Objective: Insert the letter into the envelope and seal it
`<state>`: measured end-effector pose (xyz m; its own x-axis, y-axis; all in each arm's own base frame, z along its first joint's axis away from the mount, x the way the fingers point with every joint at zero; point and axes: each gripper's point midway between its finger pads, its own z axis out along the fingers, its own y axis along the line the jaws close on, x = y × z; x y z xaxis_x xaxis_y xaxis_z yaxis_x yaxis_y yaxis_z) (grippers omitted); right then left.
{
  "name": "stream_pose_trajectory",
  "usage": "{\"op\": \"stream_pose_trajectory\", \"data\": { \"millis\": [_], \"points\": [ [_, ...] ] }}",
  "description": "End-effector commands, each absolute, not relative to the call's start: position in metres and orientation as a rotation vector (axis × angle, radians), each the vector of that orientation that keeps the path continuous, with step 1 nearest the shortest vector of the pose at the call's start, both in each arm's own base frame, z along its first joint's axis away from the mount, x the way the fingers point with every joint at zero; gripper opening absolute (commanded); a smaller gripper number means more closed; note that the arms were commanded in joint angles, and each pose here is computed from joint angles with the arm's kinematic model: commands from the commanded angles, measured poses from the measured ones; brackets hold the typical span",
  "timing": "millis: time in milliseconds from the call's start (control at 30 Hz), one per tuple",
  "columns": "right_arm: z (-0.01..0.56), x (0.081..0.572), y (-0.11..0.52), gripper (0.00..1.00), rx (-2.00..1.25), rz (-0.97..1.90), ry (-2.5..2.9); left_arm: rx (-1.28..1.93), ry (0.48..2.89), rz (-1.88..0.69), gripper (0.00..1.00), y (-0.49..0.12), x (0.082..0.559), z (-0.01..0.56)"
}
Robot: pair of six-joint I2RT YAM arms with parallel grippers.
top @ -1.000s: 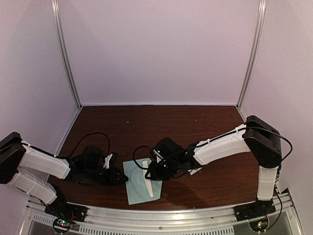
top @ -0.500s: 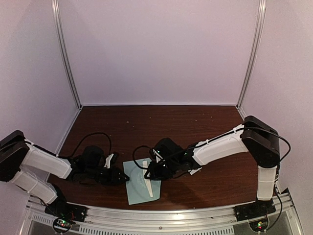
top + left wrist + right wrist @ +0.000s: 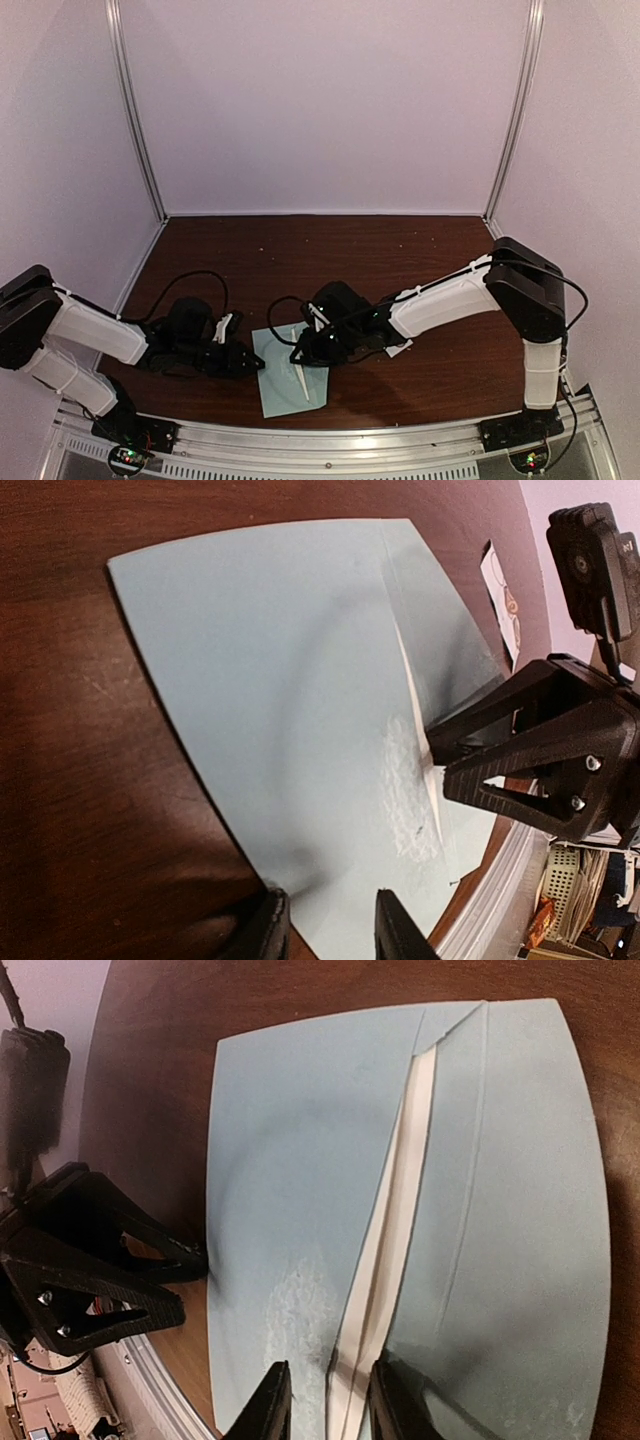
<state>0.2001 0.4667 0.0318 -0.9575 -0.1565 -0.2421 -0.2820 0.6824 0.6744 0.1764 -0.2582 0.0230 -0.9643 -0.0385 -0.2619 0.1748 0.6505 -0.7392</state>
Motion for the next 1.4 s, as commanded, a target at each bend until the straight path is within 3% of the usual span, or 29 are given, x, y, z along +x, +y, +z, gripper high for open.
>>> {"op": "stream_pose_trajectory", "data": {
  "millis": [0, 500, 800, 1033, 1367],
  "points": [
    [0.012, 0.194, 0.469, 0.29, -0.379, 1.105, 2.774, 0.101, 2.630, -1.207, 0.31, -0.256, 0.174, 0.015],
    [0.019, 0.193, 0.478, 0.28, -0.406, 1.106, 2.753, 0.104, 2.630, -1.211, 0.31, -0.257, 0.175, 0.015],
    [0.041, 0.207, 0.452, 0.34, -0.397, 0.890, 2.725, 0.118, 2.592, -1.127, 0.32, -0.253, 0.186, 0.035],
    [0.037, 0.198, 0.439, 0.35, -0.386, 0.876, 2.747, 0.100, 2.593, -1.142, 0.33, -0.251, 0.183, 0.034],
    [0.033, 0.184, 0.455, 0.28, -0.401, 0.996, 2.754, 0.097, 2.614, -1.178, 0.32, -0.253, 0.177, 0.023]
  ]
}}
